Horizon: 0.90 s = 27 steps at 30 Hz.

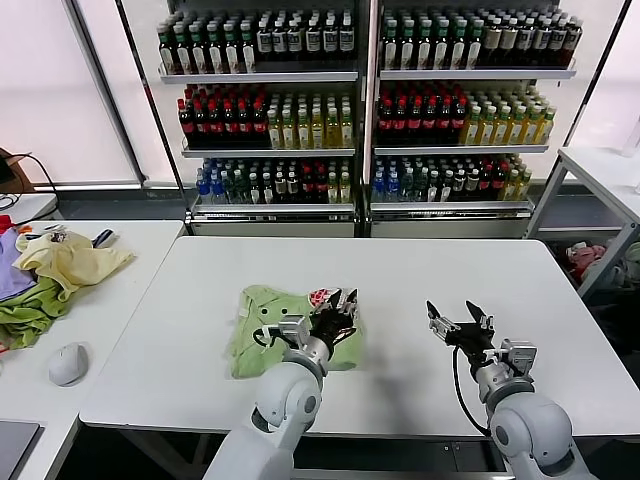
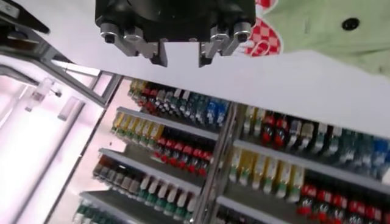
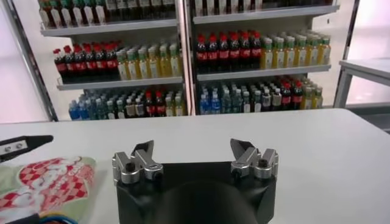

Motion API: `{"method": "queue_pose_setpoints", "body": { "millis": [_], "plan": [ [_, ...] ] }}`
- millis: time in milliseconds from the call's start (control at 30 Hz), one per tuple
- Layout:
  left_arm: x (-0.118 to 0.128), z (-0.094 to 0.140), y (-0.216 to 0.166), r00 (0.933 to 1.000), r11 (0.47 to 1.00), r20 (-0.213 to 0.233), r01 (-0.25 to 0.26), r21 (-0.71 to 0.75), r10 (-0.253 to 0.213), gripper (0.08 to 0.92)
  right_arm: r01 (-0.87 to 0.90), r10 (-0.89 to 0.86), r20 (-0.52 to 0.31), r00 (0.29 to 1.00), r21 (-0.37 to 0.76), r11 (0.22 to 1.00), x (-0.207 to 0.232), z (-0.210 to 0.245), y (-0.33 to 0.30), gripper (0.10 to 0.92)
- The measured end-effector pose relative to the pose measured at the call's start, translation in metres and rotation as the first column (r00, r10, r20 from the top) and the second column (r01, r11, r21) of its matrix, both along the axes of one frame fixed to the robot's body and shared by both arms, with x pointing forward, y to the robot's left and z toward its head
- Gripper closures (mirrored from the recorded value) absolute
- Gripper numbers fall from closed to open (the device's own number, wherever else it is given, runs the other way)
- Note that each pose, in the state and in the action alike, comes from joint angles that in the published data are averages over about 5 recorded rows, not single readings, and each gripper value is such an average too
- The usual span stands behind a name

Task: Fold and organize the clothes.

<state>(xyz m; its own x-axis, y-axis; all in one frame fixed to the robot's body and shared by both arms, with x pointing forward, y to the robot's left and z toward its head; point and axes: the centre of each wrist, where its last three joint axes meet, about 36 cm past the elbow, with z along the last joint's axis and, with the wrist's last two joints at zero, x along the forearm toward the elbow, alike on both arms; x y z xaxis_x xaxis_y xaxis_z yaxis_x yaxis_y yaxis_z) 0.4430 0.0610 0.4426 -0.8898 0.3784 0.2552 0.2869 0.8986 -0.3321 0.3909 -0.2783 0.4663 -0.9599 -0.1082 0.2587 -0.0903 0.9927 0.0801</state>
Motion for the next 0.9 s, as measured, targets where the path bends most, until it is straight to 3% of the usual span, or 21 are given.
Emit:
{"method": "queue_pose_setpoints", "body": {
  "millis": [233,433,733,900],
  "plan": [
    [-0.019,0.002,0.017,0.9965,0.998,0.078,-0.035,0.046,0.032,0.318,-0.035,0.035,-0.005,0.999,0.015,0.999,0.011,-0.008,0.023,0.200],
    [-0.035,0.000,0.053,0.9858,0.989,0.132,-0.117,0.095,0.104,0.188,-0.077,0.077,-0.016,0.997,0.030,0.997,0.028,-0.019,0.057,0.200],
    [-0.059,-0.005,0.104,0.9609,0.958,0.173,-0.243,0.153,0.216,0.177,-0.135,0.137,-0.062,0.989,0.039,0.990,0.055,-0.048,0.115,0.200],
    [-0.070,-0.008,0.119,0.9520,0.944,0.176,-0.281,0.175,0.250,0.177,-0.148,0.150,-0.095,0.984,0.026,0.989,0.066,-0.062,0.142,0.200]
  ]
}}
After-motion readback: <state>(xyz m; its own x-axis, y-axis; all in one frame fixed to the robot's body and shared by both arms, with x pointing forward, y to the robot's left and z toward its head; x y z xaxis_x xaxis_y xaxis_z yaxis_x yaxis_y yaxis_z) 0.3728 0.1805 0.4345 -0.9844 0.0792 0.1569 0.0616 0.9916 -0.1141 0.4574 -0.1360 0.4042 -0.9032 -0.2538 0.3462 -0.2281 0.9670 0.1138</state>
